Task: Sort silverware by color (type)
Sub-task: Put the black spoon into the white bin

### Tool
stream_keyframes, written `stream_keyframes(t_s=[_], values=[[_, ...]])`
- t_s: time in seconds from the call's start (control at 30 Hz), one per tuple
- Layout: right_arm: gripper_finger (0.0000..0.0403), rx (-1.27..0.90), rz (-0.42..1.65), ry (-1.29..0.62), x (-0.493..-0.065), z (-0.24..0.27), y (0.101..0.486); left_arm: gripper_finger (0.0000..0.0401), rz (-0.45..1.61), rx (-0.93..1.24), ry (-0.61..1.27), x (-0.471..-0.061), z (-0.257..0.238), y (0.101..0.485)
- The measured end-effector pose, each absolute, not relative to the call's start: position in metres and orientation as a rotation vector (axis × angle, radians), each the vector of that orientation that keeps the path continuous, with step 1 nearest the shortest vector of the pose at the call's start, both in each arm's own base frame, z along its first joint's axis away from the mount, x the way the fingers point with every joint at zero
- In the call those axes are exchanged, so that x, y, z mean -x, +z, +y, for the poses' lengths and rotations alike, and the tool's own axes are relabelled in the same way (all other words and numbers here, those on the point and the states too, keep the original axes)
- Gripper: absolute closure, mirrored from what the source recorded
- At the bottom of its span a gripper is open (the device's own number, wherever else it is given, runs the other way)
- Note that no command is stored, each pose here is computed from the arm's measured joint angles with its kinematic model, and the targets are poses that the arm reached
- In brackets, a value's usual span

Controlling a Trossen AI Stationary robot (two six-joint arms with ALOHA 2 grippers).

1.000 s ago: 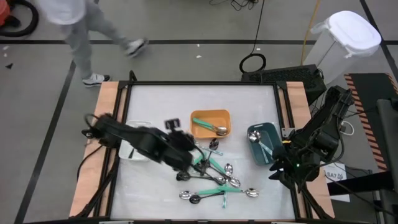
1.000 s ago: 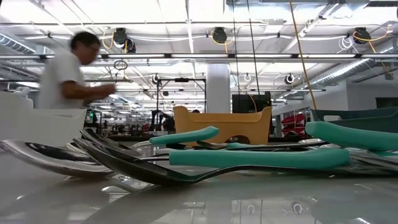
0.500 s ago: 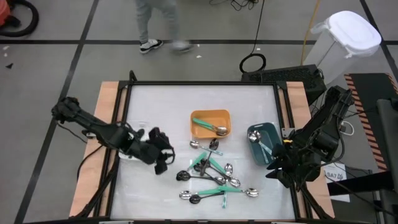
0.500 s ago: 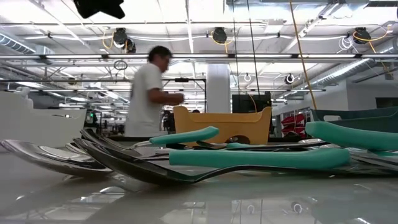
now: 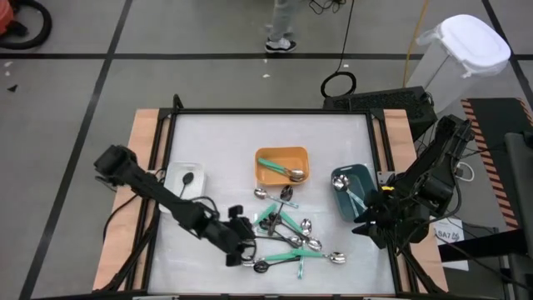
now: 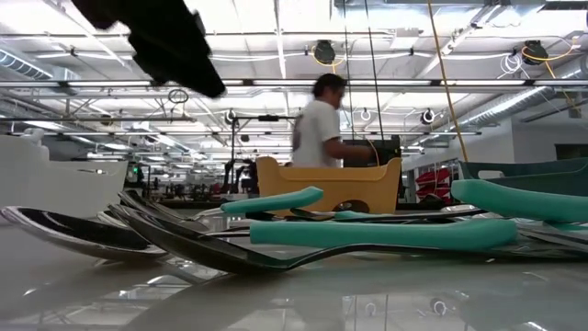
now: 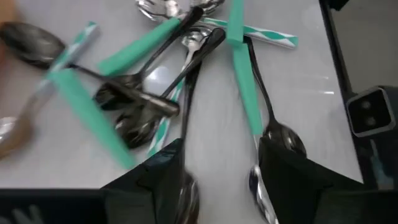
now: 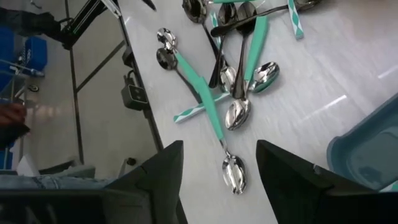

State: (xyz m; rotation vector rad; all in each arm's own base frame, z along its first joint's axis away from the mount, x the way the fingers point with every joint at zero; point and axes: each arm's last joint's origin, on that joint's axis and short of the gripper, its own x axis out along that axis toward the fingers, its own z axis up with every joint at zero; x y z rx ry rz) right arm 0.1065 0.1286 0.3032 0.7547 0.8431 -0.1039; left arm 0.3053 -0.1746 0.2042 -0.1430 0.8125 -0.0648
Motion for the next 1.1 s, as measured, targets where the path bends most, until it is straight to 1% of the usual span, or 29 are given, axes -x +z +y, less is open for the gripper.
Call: stream_keyframes(t_s=[0.13,0.23,0.4,0.57,0.87,1.1], values=[[0.0206,-0.765,0.846,-0.106,-0.106,0.129,0.303,0.0197,0.804,0.151,-0.062,-0.318,-0.179,0.184],[0.0206,-0.77,0.844,-0.102,-0.107,0.129,0.304,0.0198,0.836,0.139,-0.046,-0.321,-0.179,0.171],[0.0206,-0.772,0.843,-0.1,-0.107,0.129,0.304,0.0218,0.881,0.129,-0.035,-0.325,-0.175,0.159],[0.0206,-0.774,0.842,-0.099,-0.107,0.13,0.304,0.0236,0.896,0.113,-0.039,-0.33,-0.166,0.156],[0.0206,-0.791,0.841,-0.103,-0.107,0.13,0.304,0.0238,0.942,0.059,-0.105,-0.338,-0.146,0.154],[0.0206,-0.79,0.84,-0.104,-0.107,0.13,0.304,0.0238,0.96,0.061,-0.117,-0.338,-0.152,0.145]])
